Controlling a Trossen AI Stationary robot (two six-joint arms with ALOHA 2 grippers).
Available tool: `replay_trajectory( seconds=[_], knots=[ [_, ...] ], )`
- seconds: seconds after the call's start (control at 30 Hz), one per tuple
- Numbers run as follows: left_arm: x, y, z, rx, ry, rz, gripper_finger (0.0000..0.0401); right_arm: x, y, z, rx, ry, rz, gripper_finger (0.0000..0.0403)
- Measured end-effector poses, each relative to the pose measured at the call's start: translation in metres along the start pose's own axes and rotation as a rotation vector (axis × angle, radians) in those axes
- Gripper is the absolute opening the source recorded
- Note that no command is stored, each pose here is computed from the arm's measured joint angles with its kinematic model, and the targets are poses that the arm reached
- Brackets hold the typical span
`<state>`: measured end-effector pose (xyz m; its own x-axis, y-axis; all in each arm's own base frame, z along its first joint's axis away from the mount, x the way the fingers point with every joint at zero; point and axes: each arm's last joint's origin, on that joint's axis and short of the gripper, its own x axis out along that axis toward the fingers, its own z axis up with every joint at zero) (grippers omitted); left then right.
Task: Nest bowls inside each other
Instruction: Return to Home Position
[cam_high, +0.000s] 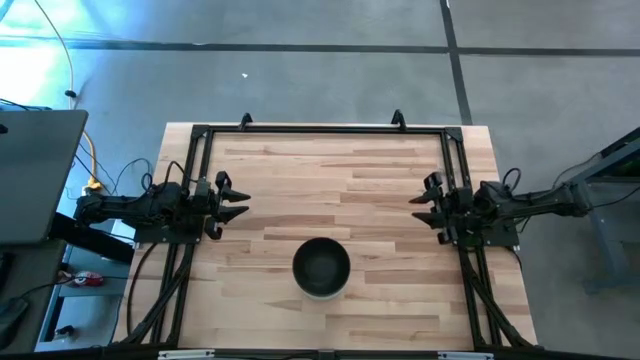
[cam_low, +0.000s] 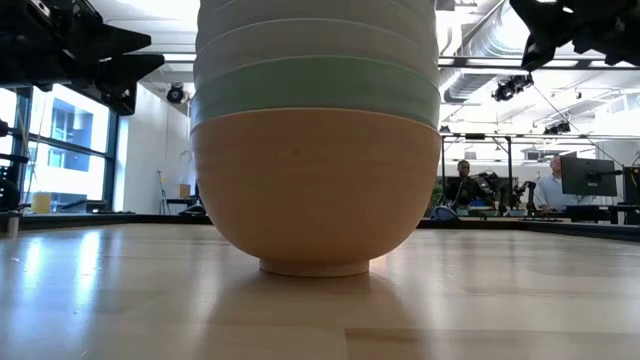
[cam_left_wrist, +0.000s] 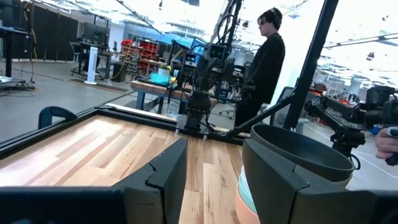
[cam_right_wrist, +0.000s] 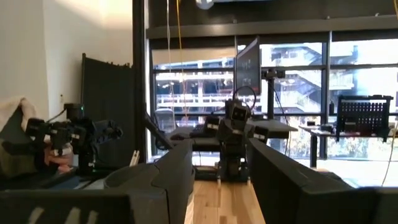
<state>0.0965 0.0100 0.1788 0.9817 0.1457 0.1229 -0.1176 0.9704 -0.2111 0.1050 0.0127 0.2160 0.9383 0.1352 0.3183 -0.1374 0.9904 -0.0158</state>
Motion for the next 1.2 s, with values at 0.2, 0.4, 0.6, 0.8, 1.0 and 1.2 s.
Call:
replay_trajectory(
  seconds=[0.2,0.4,0.6,0.8,1.0,1.2],
  knots=[
    [0.0,0.0,0.0,0.0,0.0,0.0,0.0145,0.0,0.0,0.0,-0.029,0.003,-0.012,0.0147],
    [0.0,0.0,0.0,-0.001,-0.003,0.001,0.0145,0.002,-0.001,-0.001,-0.046,0.008,-0.041,0.0147],
    [0.0,0.0,0.002,-0.002,-0.016,-0.001,0.0145,0.002,-0.002,-0.022,-0.023,0.043,-0.081,0.0147],
    [0.0,0.0,0.001,-0.005,-0.014,-0.009,0.0145,0.003,-0.003,-0.026,-0.071,0.076,-0.099,0.0147],
    [0.0,0.0,0.001,-0.004,-0.014,-0.01,0.0145,0.003,-0.004,-0.026,-0.124,0.089,-0.131,0.0147],
    [0.0,0.0,0.001,-0.004,-0.013,-0.01,0.0145,0.003,-0.005,-0.026,-0.177,0.095,-0.157,0.0147]
  ],
)
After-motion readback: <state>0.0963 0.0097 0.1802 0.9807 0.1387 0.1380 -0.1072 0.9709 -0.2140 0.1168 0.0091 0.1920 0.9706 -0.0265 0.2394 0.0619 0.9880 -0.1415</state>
